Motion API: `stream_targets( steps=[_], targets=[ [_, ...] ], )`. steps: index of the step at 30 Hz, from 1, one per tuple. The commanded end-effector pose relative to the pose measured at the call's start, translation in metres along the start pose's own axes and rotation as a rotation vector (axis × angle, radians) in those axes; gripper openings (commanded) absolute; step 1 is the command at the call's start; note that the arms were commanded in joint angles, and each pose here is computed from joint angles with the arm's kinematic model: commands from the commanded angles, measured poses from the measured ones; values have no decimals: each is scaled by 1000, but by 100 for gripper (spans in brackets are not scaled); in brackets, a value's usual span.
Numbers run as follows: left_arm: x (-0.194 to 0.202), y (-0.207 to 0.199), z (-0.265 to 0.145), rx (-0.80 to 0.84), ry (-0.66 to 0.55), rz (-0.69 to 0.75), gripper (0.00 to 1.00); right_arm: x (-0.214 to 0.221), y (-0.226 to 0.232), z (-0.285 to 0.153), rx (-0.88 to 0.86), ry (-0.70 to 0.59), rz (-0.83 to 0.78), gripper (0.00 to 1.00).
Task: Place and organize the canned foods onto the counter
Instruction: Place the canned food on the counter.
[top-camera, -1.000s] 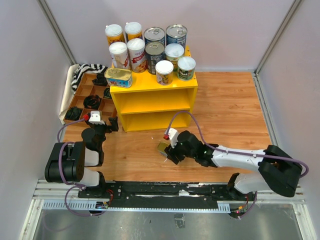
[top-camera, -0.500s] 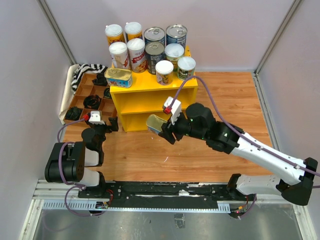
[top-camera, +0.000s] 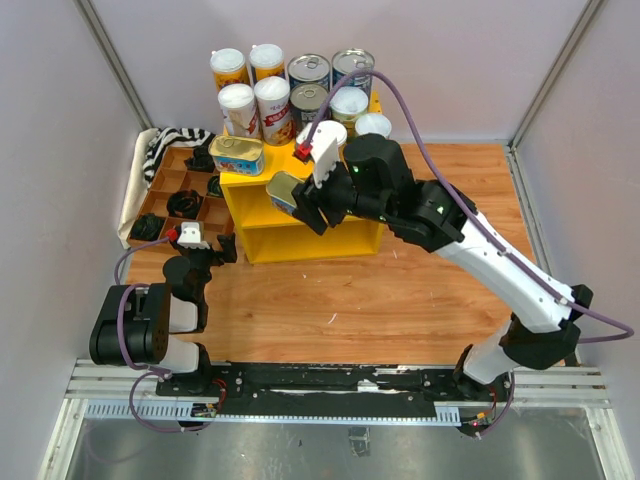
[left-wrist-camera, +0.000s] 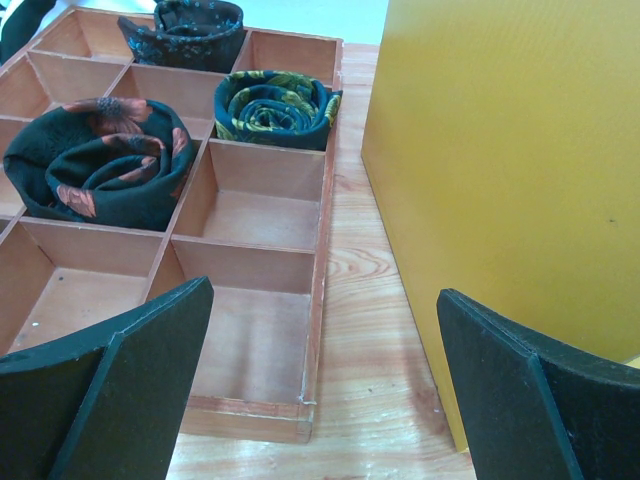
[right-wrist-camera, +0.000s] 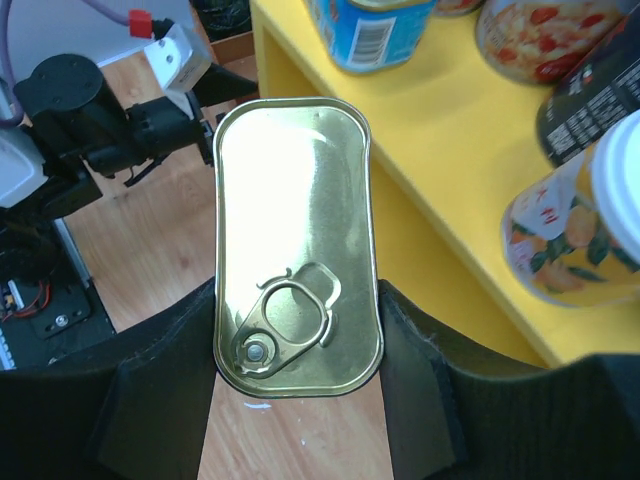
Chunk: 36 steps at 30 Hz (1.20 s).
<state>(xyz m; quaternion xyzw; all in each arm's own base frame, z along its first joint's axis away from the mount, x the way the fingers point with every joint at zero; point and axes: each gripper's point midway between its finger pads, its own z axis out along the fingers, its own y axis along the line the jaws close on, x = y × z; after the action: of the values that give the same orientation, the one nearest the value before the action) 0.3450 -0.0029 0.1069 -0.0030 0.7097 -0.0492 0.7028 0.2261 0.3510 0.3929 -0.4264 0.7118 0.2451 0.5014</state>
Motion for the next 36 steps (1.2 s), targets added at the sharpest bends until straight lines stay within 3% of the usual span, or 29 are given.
stream_targets(
  steps=[1, 11, 25, 31, 36],
  targets=[
    [-9, -2, 4, 11, -31, 16, 100, -38, -21, -8, 64, -69, -27, 1],
    [-9, -2, 4, 11, -30, 17, 100, -62, -64, 10, 135, -106, 32, 1],
    [-9, -2, 4, 11, -30, 16, 100, -69, -73, 42, 128, -111, 36, 3],
    [-9, -2, 4, 10, -32, 16, 100, -67, -79, 45, 146, -112, 38, 16],
    [-9, -2, 4, 11, -30, 17, 100, -69, -81, 50, 149, -118, 32, 40]
  ],
)
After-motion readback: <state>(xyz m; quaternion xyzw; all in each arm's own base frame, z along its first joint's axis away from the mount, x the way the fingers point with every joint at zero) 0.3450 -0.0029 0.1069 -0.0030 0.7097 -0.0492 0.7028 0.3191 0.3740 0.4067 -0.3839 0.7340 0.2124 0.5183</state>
